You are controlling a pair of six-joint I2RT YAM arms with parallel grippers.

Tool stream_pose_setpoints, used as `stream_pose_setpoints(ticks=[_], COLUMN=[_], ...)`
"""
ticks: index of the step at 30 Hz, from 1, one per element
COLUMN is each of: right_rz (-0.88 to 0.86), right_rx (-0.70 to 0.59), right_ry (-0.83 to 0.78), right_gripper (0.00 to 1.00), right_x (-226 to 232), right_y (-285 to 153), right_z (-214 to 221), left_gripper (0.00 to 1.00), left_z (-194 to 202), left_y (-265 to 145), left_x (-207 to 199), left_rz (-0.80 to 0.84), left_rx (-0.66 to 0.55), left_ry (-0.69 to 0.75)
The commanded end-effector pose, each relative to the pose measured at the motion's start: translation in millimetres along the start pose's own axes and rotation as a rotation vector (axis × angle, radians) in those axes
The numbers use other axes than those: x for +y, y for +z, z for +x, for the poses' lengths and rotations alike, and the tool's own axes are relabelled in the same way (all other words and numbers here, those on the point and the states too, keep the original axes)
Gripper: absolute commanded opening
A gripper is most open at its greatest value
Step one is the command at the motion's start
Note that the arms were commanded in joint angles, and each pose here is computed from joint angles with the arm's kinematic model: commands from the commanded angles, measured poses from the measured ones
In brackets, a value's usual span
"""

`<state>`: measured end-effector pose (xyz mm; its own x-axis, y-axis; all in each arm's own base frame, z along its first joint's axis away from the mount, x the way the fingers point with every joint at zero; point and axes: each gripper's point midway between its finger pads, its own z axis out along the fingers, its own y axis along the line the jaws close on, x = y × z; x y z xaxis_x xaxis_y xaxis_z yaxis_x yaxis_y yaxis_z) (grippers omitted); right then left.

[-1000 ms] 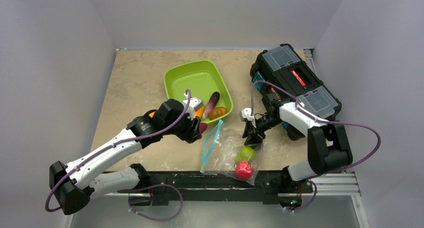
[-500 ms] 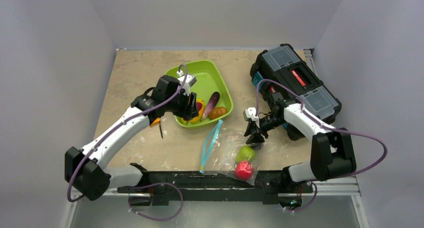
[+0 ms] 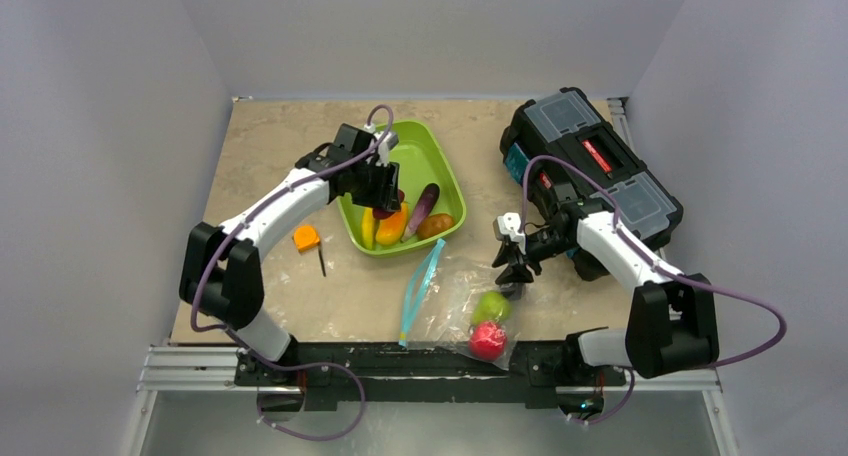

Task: Open the zip-top bag and remove the fake food
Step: Place the fake vegetable in the bin.

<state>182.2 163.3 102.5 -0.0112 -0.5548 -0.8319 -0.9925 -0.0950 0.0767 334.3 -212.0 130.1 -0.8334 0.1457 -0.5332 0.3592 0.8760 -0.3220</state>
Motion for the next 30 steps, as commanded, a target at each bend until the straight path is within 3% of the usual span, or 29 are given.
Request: stream_pose_setpoints(ticks=[1, 8, 17, 25, 30], right_rz=[0.014, 0.041, 0.058, 0.065, 0.070], right_rx=[-0.030, -0.036, -0.045, -0.049, -0.051], right_ry=[-0.003, 0.004, 0.009, 0.012, 0.012], right_gripper=[0.40, 0.41, 0.41, 0.42, 0.43], right_x=[4.9, 4.3, 2.0, 0.7, 0.6], right_y=[-3.9, -9.0, -12.6, -14.1, -15.0], right_z=[-5.4, -4.7, -4.8, -4.4, -4.1], left_gripper=[0.00, 0.01, 0.13, 0.30, 0.51], left_z=[-32.9, -43.8, -49.3, -45.6, -47.5], left_y=[6.0, 31.3, 48.2, 62.0, 63.3], left_x=[4.9, 15.7, 17.8, 13.9, 11.5], left_rz=[0.001, -0.026, -0.041, -0.020, -0.014], left_rx=[-0.042, 0.009, 0.030, 0.051, 0.045], left_ry=[0.008, -0.063, -0.149, -0.220, -0.235])
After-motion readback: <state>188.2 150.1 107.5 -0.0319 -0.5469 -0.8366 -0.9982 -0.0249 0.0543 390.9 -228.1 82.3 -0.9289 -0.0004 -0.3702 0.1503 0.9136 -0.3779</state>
